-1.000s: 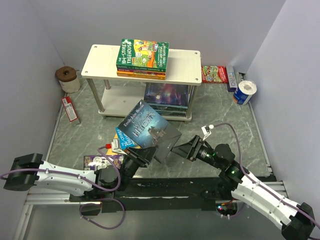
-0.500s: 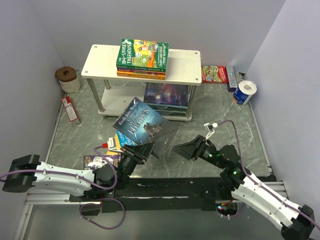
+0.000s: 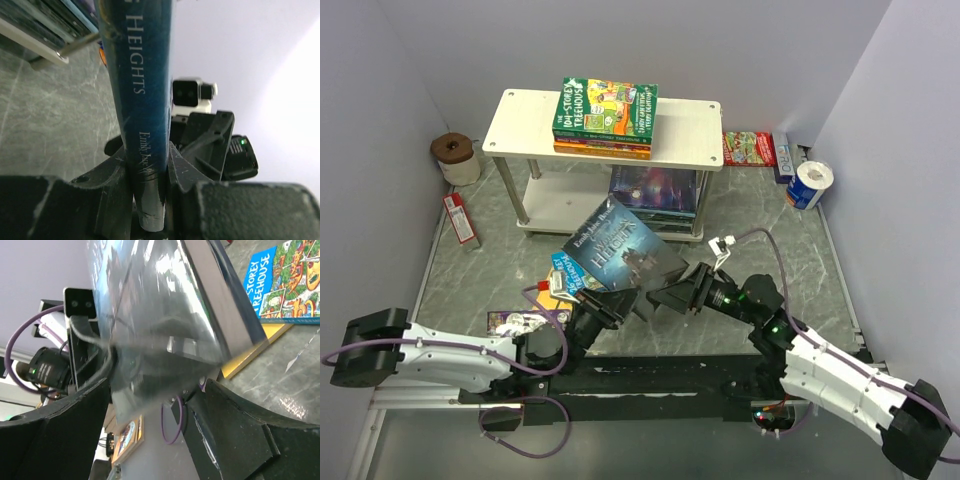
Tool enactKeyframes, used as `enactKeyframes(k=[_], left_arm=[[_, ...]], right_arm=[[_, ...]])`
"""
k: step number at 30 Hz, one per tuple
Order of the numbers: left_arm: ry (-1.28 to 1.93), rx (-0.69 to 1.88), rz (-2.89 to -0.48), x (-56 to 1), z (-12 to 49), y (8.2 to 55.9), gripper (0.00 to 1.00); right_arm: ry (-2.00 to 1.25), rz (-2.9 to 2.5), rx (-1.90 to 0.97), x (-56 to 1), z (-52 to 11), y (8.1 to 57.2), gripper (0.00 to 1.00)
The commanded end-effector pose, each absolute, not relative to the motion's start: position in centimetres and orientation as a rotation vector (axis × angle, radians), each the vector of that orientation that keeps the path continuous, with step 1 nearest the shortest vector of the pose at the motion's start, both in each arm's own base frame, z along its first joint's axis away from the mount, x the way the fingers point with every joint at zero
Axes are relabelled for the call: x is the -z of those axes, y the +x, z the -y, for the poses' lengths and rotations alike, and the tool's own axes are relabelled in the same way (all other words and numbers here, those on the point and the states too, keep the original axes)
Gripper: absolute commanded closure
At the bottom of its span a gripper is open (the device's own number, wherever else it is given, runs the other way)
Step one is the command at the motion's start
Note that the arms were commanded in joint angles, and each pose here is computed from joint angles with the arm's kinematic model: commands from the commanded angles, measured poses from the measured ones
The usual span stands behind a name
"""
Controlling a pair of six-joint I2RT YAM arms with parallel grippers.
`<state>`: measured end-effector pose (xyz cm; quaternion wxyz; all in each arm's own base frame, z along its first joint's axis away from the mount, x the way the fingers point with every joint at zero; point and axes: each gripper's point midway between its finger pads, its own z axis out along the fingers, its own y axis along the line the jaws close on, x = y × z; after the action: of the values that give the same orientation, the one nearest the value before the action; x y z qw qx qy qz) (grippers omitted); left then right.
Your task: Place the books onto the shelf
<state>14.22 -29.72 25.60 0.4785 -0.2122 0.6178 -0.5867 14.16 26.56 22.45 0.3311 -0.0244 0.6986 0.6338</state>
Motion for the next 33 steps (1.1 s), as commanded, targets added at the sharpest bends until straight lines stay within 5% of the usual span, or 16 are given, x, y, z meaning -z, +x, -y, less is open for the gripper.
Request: enactKeyframes(k=[1,3,5,9,12,15,19,22,28,33], left_arm=[[-0.551,1.697,-1.374,-32.2,31.0,12.8,0.99],[-0.552,1.709,-1.375,-32.0,31.2,12.7,0.99],[-0.557,1.704,-1.379,-31.7,31.0,12.8,0.99],[-0.588,1.682,-1.377,-31.4,30.0,13.1,0.99],[-0.609,1.698,-1.377,-31.1,29.4,13.4,0.99],[-0.582,1.775,-1.371,-31.1,28.8,13.2,0.89],[-0.588,1.724,-1.406,-29.5,26.7,13.8,0.49],[-0.624,1.687,-1.374,-29.4,23.8,14.6,0.31],[-0.596,1.607,-1.383,-28.0,20.2,15.1,0.14],[-0.533,1.580,-1.380,-28.6,19.6,15.1,0.10]], right_arm=[[-0.138,-1.650,-1.701,-27.5,-27.0,14.4,0.16],[-0.146,-1.661,-1.700,-27.5,-27.3,14.6,0.20],[-0.151,-1.656,-1.711,-27.5,-27.4,14.5,0.35],[-0.150,-1.603,-1.760,-27.5,-27.1,14.1,0.82],[-0.165,-1.570,-1.817,-27.5,-26.8,13.8,1.00],[-0.215,-1.503,-1.905,-28.7,-26.4,13.3,1.00],[-0.247,-1.504,-2.006,-29.5,-25.3,13.5,1.00],[-0.283,-1.537,-2.041,-29.9,-24.5,13.5,1.00],[-0.384,-1.630,-2.037,-31.2,-23.8,13.2,1.00],[-0.502,-1.682,-2.022,-32.4,-23.6,12.3,1.00]])
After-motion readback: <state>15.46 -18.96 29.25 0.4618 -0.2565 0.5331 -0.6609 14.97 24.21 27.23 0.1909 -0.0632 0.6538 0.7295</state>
